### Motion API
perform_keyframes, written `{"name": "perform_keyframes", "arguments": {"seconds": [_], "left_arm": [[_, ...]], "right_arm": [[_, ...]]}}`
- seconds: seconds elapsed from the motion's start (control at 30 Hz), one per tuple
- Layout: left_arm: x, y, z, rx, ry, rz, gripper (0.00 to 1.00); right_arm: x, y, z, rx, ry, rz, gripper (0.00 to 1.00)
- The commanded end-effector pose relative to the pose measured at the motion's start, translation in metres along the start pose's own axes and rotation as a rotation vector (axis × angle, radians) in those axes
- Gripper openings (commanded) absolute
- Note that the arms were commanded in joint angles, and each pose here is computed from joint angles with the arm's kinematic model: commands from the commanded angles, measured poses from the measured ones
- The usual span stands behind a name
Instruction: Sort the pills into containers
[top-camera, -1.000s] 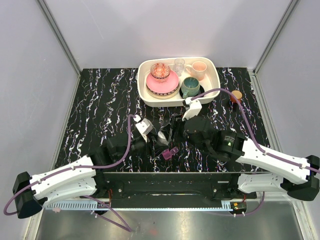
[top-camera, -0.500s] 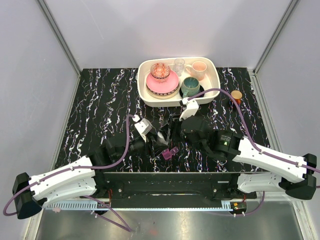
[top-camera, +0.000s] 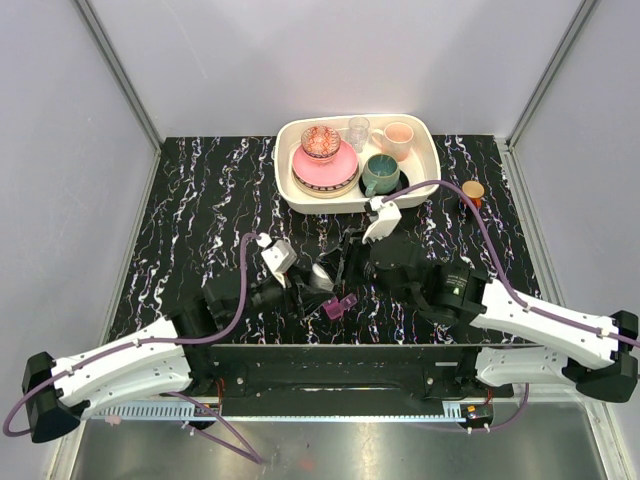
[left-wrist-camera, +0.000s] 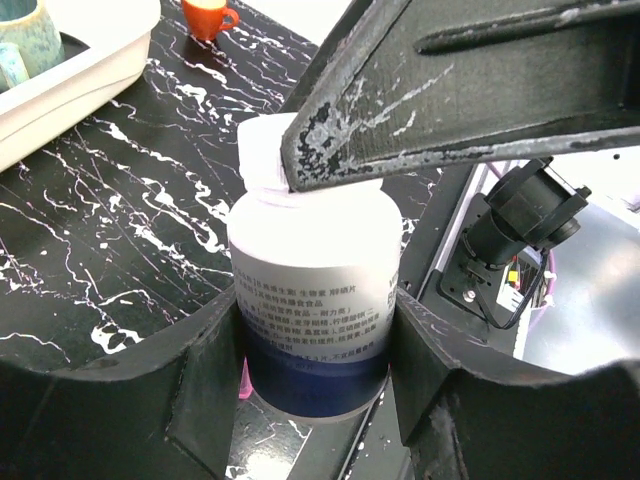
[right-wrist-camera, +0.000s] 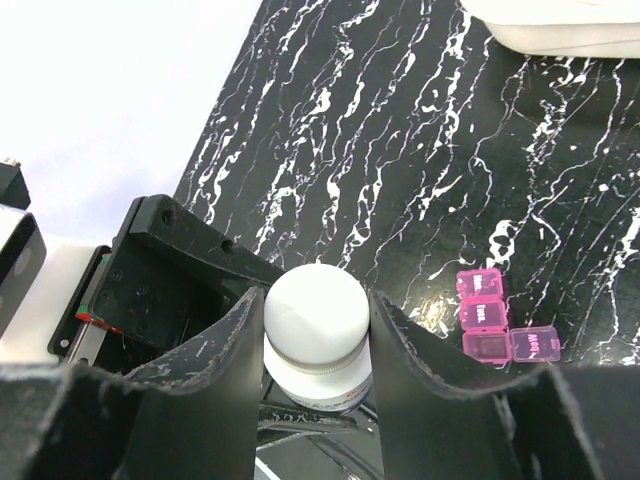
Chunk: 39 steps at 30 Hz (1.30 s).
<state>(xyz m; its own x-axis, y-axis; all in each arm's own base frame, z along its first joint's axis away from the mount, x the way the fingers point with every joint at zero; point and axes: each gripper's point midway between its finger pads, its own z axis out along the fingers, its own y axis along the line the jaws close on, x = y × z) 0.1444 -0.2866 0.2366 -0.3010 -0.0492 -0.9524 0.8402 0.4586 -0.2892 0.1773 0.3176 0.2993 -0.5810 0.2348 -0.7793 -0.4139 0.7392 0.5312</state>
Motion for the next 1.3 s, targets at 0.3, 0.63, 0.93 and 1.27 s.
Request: {"name": "perform_keyframes", "arguments": {"seconds": [0.3,0.63,0.93,1.27], "left_arm": [[-0.043,-0.016,-0.012,0.063,-0.181,0.000,0.00],[-0.042,-0.044,-0.019,0.231,-0.214,0.001,0.00],[-0.048,-0.089,-0.038,0.489,-0.214,0.014,0.00],[-0.047,-0.119,-0.059,0.680,-0.204,0.042,0.00]], "right_arm": [[-0.003,0.005,-0.015,-0.071,-0.033,0.111,0.00],[-0.013,0.033,-0.039,-0.318,-0.093,0.015,0.00],[-0.009,0.065,-0.070,-0.568,-0.073,-0.160,0.00],[-0.010,0.091,-0.115,-0.822,-0.096,-0.220,0.00]]}}
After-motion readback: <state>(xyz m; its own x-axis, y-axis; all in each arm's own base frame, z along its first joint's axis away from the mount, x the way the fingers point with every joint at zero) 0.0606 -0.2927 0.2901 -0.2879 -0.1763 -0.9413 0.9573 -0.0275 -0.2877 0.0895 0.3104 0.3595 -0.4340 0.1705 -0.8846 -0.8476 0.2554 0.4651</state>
